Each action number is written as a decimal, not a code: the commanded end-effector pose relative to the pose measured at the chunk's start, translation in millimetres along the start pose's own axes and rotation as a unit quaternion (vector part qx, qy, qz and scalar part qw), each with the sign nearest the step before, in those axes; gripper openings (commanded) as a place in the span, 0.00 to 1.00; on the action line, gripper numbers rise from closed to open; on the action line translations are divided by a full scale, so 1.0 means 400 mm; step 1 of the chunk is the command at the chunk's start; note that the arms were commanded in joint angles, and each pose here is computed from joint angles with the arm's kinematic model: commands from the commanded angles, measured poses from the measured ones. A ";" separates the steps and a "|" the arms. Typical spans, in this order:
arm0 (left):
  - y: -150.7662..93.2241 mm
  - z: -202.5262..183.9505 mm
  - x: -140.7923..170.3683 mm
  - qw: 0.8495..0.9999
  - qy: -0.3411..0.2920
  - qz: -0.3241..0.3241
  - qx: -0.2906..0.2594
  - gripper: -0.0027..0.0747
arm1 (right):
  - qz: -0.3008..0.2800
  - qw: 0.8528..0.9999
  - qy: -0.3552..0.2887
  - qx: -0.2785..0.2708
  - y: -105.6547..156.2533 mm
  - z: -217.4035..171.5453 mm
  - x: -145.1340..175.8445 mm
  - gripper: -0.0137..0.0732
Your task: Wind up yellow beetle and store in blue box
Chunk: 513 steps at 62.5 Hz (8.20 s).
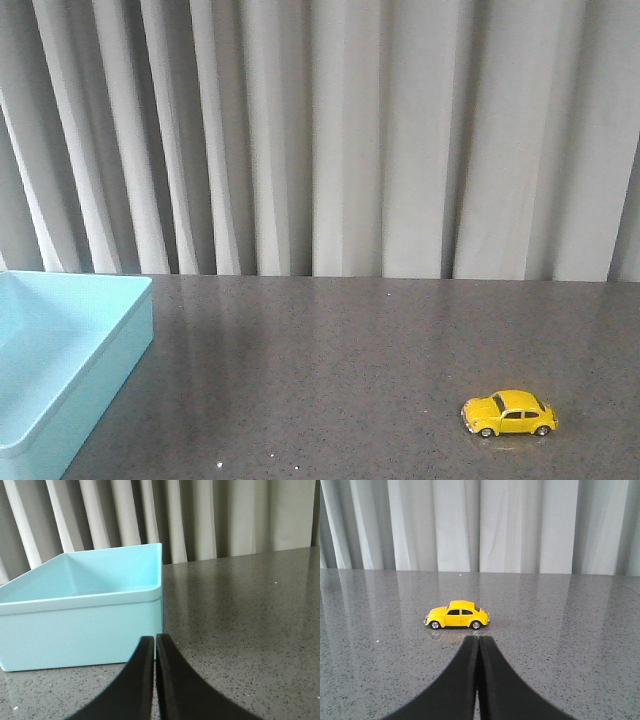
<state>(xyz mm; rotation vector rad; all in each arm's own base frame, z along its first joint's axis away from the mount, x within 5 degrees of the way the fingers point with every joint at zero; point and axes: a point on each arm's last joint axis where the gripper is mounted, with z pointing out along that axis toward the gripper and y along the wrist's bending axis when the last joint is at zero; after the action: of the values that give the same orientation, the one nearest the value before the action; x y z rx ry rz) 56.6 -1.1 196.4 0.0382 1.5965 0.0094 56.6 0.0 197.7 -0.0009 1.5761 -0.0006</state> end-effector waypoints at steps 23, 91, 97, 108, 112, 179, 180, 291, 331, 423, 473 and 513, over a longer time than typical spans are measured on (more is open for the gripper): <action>0.000 -0.005 -0.027 0.999 -0.053 -0.009 0.002 0.03 | -0.004 0.999 -0.041 0.003 -0.001 -0.002 -0.016 0.15; 0.003 0.119 -0.433 0.994 0.104 -0.034 0.022 0.03 | 0.022 0.980 0.199 -0.008 0.005 0.193 -0.361 0.15; 0.002 0.136 -0.420 0.990 0.132 -0.034 0.023 0.03 | 0.023 0.975 0.222 -0.008 0.005 0.215 -0.346 0.15; 0.002 0.151 -0.412 0.988 0.147 -0.033 0.023 0.03 | 0.022 0.970 0.243 -0.007 0.004 0.236 -0.330 0.16; 0.001 0.156 -0.408 0.987 0.153 -0.033 0.023 0.06 | 0.019 0.967 0.252 -0.008 0.004 0.242 -0.324 0.18; -0.098 0.220 -0.376 0.968 0.192 0.032 0.157 0.64 | 0.002 0.914 0.402 -0.044 0.016 0.516 -0.402 0.82; -0.099 0.220 -0.376 0.968 0.192 0.032 0.158 0.64 | 0.002 0.912 0.408 -0.045 0.016 0.527 -0.400 0.82; -0.102 0.223 -0.370 0.966 0.202 0.036 0.160 0.64 | 0.052 0.796 0.600 -0.068 0.006 0.995 -0.118 0.82; -0.101 0.221 -0.365 0.963 0.211 0.040 0.161 0.64 | 0.041 0.791 0.608 -0.056 -0.144 0.991 -0.085 0.82; -0.098 0.221 -0.363 0.963 0.215 0.048 0.157 0.64 | -0.005 0.901 0.427 -0.068 -0.081 0.672 -0.536 0.80; -0.098 0.221 -0.364 0.963 0.214 0.048 0.157 0.64 | -0.035 0.916 0.397 -0.052 0.035 0.235 -0.331 0.78; -0.155 0.434 -0.397 0.898 0.267 0.268 0.226 0.64 | -0.035 0.928 0.367 -0.053 0.032 0.205 -0.347 0.78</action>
<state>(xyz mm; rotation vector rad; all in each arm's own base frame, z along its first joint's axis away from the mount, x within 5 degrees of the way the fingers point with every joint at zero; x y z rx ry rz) 214.0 -64.4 332.2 0.8474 2.1456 0.0441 135.9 13.4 323.5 -0.1568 2.4127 0.0417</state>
